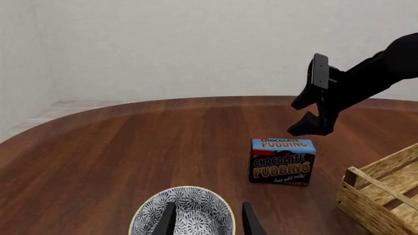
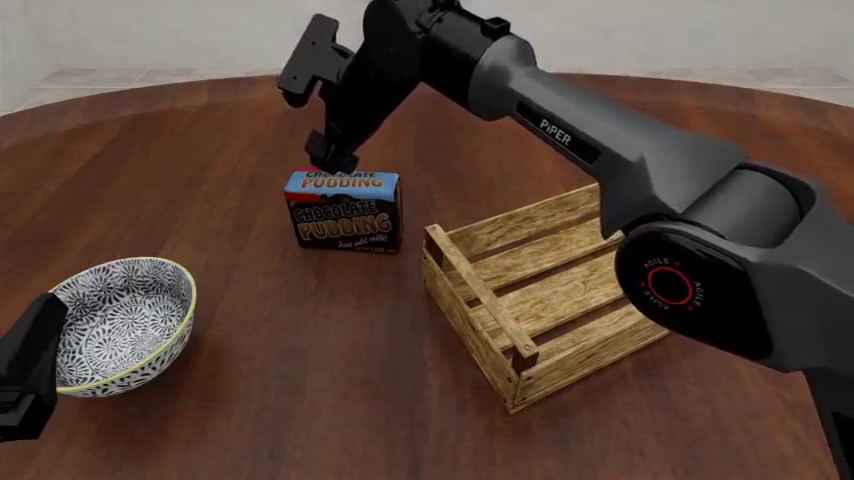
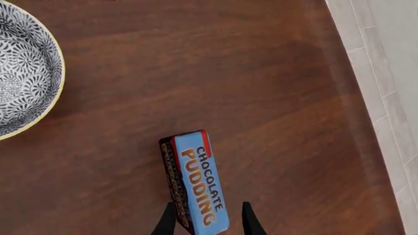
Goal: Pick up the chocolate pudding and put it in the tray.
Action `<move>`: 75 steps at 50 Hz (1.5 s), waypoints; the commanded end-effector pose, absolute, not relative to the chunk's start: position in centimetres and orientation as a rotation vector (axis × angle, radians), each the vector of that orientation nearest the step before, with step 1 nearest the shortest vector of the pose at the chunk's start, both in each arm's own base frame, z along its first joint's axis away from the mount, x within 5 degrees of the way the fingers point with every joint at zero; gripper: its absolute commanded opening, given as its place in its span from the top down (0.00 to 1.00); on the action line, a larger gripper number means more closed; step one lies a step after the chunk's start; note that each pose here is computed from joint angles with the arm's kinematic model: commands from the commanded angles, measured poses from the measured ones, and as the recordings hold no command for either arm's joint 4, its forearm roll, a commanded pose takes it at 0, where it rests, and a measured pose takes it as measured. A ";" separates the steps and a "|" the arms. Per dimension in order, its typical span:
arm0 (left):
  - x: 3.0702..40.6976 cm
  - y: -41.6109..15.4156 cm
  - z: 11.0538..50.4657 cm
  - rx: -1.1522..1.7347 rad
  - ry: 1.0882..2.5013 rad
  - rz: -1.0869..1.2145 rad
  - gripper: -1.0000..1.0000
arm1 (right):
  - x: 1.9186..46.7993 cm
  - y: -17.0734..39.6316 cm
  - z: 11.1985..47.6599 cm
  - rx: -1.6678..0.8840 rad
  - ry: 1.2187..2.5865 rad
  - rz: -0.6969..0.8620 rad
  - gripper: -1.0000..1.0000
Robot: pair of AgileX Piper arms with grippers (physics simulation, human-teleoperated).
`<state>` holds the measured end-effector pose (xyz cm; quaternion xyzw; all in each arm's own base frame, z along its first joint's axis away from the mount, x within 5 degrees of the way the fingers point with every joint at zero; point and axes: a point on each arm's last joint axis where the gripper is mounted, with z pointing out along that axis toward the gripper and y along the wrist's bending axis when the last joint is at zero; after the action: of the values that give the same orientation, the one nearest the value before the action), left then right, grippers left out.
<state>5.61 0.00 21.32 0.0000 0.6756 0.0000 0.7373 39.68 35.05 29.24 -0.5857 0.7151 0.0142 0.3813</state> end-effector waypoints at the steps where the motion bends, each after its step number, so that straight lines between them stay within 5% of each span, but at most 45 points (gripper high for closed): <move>1: 5.6 0.0 21.3 0.000 1.484 0.000 0.00 | 39.7 35.1 29.0 -1.485 1.832 0.042 0.00; 75: 5.6 0.0 21.3 0.000 1.484 0.000 0.00 | 40.5 35.1 27.2 -1.433 1.881 0.061 0.00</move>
<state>5.61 0.00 21.32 0.0000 0.6756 0.0000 0.7373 40.53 35.03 27.34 -0.5624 0.7348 0.0225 0.3785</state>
